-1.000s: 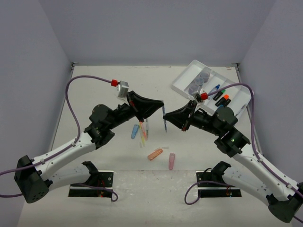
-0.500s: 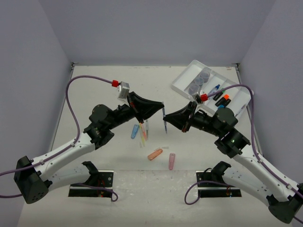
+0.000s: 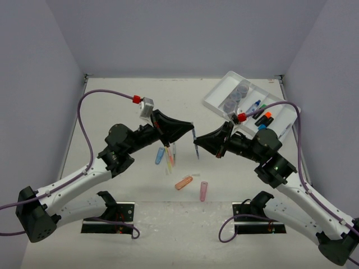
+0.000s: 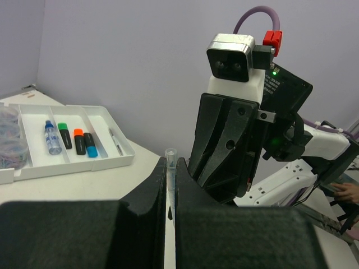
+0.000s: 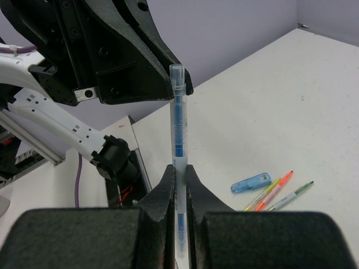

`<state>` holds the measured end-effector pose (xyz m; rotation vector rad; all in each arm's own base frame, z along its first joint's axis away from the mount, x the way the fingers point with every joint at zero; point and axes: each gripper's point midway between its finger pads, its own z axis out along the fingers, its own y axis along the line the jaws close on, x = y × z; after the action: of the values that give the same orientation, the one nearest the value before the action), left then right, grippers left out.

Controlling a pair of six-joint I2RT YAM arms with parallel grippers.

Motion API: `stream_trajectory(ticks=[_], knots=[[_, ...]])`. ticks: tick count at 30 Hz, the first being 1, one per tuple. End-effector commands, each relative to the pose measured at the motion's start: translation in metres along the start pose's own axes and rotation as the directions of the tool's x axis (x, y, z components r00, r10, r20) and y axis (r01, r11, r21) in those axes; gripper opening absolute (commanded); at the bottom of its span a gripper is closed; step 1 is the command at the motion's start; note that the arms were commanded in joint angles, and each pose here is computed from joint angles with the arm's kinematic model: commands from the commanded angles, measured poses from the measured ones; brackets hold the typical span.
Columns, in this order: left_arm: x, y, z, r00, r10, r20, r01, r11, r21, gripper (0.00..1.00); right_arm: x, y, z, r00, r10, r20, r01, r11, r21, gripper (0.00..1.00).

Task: Sort the stationery into containers
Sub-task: Close the pen cap on the pen.

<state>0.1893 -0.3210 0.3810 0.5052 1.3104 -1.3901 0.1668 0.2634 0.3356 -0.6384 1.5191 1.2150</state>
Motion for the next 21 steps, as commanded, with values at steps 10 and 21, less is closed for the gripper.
stream_trajectory(ticks=[10, 21], knots=[[0.018, 0.003, -0.007, 0.997, -0.004, -0.075, 0.003, 1.0, -0.005, 0.09, -0.037, 0.023, -0.005, 0.985, -0.077, 0.153, 0.09, 0.993, -0.081, 0.0], [0.01, 0.002, -0.004, 0.998, 0.021, -0.067, -0.021, 1.0, -0.013, 0.3, -0.027, 0.024, 0.004, 0.993, -0.051, 0.106, 0.065, 0.99, -0.125, 0.0]])
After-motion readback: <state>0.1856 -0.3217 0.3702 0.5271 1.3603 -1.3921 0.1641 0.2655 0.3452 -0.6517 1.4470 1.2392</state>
